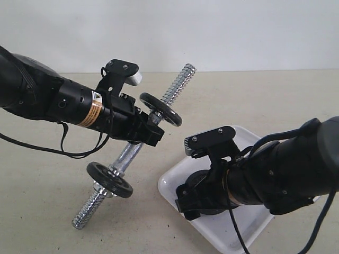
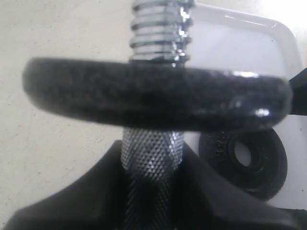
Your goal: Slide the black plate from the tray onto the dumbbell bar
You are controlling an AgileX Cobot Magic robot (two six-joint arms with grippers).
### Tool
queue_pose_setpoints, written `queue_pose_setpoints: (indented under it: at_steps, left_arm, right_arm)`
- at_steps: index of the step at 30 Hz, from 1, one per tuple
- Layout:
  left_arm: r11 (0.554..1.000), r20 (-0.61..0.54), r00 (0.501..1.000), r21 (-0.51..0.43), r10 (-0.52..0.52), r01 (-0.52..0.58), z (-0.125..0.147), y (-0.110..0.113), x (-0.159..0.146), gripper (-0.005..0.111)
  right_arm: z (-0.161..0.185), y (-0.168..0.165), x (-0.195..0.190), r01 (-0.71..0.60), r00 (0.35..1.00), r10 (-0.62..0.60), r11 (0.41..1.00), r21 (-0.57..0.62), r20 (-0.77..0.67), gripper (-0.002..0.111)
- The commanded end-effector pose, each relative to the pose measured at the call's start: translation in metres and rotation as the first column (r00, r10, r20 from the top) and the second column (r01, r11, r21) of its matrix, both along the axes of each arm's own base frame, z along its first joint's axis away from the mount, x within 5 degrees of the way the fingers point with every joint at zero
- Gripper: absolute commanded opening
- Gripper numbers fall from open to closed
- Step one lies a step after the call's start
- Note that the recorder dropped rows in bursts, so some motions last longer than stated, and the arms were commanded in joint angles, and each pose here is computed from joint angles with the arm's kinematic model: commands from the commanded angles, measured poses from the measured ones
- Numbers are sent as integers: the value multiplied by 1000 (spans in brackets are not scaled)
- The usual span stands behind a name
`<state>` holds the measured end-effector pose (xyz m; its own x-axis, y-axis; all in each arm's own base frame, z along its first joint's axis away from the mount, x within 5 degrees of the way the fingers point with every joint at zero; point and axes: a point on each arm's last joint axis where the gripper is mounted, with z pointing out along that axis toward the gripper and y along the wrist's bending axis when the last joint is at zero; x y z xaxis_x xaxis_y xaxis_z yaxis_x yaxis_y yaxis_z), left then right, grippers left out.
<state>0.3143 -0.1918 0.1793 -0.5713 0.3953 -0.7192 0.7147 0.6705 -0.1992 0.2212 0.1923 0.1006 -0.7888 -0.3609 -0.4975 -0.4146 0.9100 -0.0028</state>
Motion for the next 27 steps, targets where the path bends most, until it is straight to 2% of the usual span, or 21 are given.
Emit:
queue_pose_setpoints:
  at_steps: [1,27]
  left_arm:
    - [995,37,999,-95,5,-1,32,-3,-1,4]
    - [995,39,999,-96,5,-1,33,-4,0,4]
  right_arm:
    - [-18,-5,-11,-1,996,1,1000,-6,-88,105]
    - [-18,-3,-13,36,993,-32,999,29,-116,105]
